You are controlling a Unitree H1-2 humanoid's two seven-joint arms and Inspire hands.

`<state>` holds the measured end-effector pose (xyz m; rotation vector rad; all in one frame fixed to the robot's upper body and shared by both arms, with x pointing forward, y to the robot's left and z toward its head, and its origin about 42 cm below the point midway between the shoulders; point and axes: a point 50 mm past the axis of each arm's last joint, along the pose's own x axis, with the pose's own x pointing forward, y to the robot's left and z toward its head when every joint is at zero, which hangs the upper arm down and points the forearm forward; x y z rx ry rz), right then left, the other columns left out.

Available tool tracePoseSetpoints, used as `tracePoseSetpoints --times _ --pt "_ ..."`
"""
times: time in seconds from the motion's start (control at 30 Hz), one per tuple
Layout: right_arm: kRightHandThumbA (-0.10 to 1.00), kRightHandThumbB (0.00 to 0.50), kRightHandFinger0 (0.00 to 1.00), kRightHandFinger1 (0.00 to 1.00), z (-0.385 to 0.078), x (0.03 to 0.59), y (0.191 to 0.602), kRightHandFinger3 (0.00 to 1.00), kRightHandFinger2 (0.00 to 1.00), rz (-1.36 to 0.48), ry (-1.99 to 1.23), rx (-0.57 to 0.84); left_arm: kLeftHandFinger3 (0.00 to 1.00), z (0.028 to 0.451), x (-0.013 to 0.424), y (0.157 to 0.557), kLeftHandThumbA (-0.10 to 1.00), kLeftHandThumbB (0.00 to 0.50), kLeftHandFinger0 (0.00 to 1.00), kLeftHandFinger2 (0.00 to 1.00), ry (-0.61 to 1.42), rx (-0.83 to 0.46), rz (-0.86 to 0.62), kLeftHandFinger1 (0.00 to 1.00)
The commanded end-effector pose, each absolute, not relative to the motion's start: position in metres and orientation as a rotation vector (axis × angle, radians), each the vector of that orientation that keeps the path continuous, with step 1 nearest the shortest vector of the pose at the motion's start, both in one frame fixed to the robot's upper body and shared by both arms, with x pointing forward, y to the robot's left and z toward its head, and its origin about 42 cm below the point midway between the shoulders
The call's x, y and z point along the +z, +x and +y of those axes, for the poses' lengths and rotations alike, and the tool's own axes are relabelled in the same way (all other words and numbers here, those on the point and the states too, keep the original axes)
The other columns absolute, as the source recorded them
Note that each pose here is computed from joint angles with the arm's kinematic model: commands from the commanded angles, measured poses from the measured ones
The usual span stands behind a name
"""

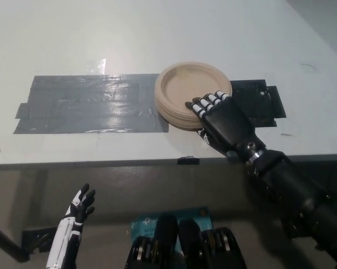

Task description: A stack of plates is kept in the middle of the desk close to the robot and the robot grabs the stack with its right hand, picks it up and hands it to a person.

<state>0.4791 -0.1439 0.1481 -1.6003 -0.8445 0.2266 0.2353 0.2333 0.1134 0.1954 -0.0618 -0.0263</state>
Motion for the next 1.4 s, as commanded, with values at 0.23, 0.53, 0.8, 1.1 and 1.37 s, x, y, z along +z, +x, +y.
tracePoseSetpoints --times 0.23,0.53,0.8,1.1,1.37 --pt "-0.1 0.242 0.0 0.0 -0.145 0.229 0.461 0.13 0.03 -1.291 -1.267 -0.044 1.0 0.238 0.126 0.239 1.0 0.0 1.0 1.0 0.201 -0.044 -0.124 1.0" --pt "-0.1 0.259 0.0 0.02 -0.14 0.284 0.425 0.68 0.45 -1.419 -1.19 -0.075 1.0 0.239 0.128 0.241 1.0 0.0 1.0 1.0 0.201 -0.041 -0.117 1.0" --pt "-0.1 0.314 0.0 0.0 -0.138 0.288 0.421 0.7 0.5 -1.437 -1.188 -0.062 1.0 0.237 0.131 0.242 1.0 0.0 1.0 1.0 0.197 -0.046 -0.119 1.0" --pt "-0.1 0.311 0.0 0.0 -0.136 0.287 0.451 0.53 0.38 -1.369 -1.253 -0.041 1.0 0.237 0.133 0.244 1.0 0.0 1.0 1.0 0.209 -0.052 -0.136 1.0" --pt "-0.1 0.301 0.0 0.0 -0.133 0.286 0.484 0.43 0.12 -1.319 -1.294 -0.053 1.0 0.237 0.131 0.24 1.0 0.0 1.0 1.0 0.209 -0.052 -0.124 1.0"
